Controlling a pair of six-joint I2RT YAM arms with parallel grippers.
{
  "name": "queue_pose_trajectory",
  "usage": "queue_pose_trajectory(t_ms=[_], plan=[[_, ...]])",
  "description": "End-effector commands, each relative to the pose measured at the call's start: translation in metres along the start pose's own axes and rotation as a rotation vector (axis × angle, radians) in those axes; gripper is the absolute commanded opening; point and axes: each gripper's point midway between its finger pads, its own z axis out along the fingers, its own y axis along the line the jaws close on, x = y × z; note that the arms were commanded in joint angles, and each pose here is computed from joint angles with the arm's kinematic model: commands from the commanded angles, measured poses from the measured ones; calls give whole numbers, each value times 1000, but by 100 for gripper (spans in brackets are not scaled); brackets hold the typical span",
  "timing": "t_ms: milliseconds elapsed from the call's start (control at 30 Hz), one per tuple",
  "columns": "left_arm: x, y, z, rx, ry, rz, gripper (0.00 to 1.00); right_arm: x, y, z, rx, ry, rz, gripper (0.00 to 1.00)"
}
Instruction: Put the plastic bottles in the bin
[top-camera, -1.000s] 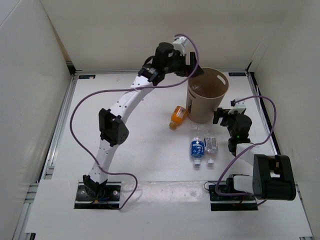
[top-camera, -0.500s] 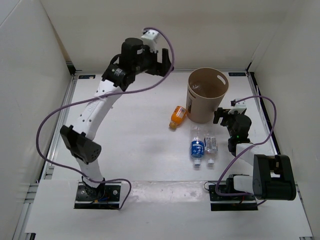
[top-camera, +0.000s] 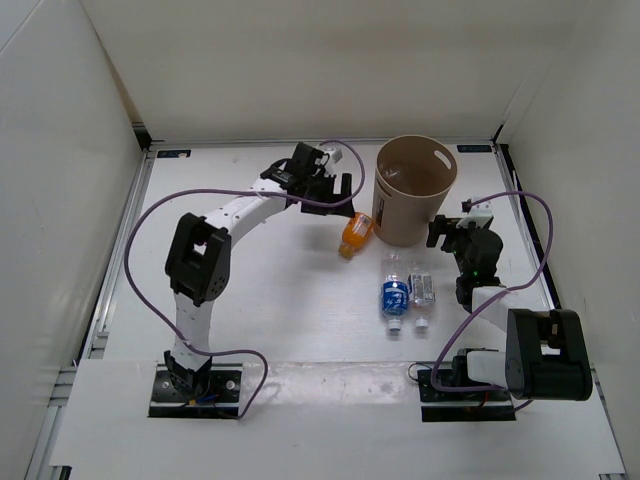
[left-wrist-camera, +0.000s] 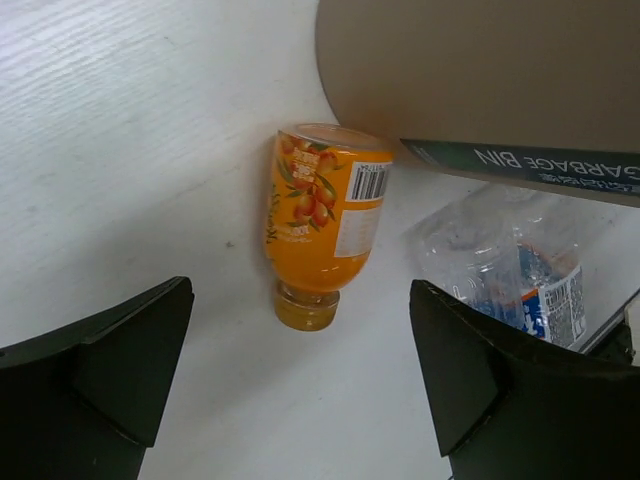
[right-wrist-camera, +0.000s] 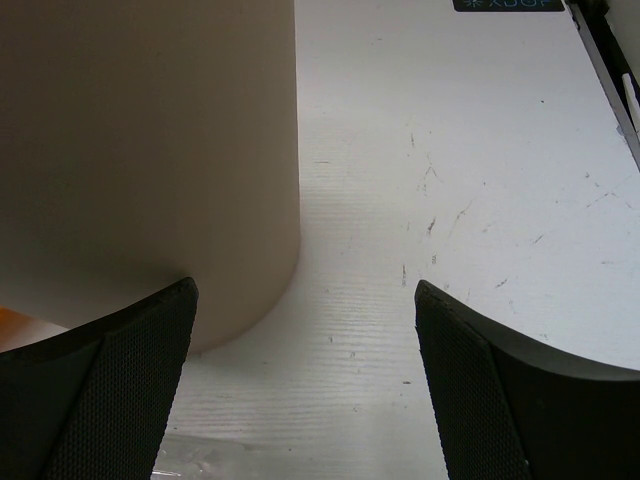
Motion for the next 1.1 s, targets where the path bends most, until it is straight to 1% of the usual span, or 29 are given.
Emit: queue_pose_trajectory(t_ms=[0,67,200,233,333,367,533,700,1067], plan=[[-48,-37,-19,150,-160,38,100,-21,-1,4,9,-57,-14,90],[-40,-37,-9,150,-116,37,100,-21,-1,4,9,-57,-14,90],[-25,-37,11,146,-67,52,100,-20,-2,4,9,-55,-14,90],[-26,-38,11,147,-69,55,100,-20,-2,4,9,-55,-15,90],[-14,-38,22,139,-40,62,100,-21,3,4,-15,-56,-14,90],[-11,-38,25,140,-32,62,100,-20,-2,4,9,-55,-13,90],[0,-36,38,115,-8,97,100,-22,-2,4,8,-58,-13,90],[2,-31,46,73,12,136,100,-21,-2,5,5,-57,-13,90],[11,-19,61,36,55,145,100,-20,-4,4,5,-55,-10,90]])
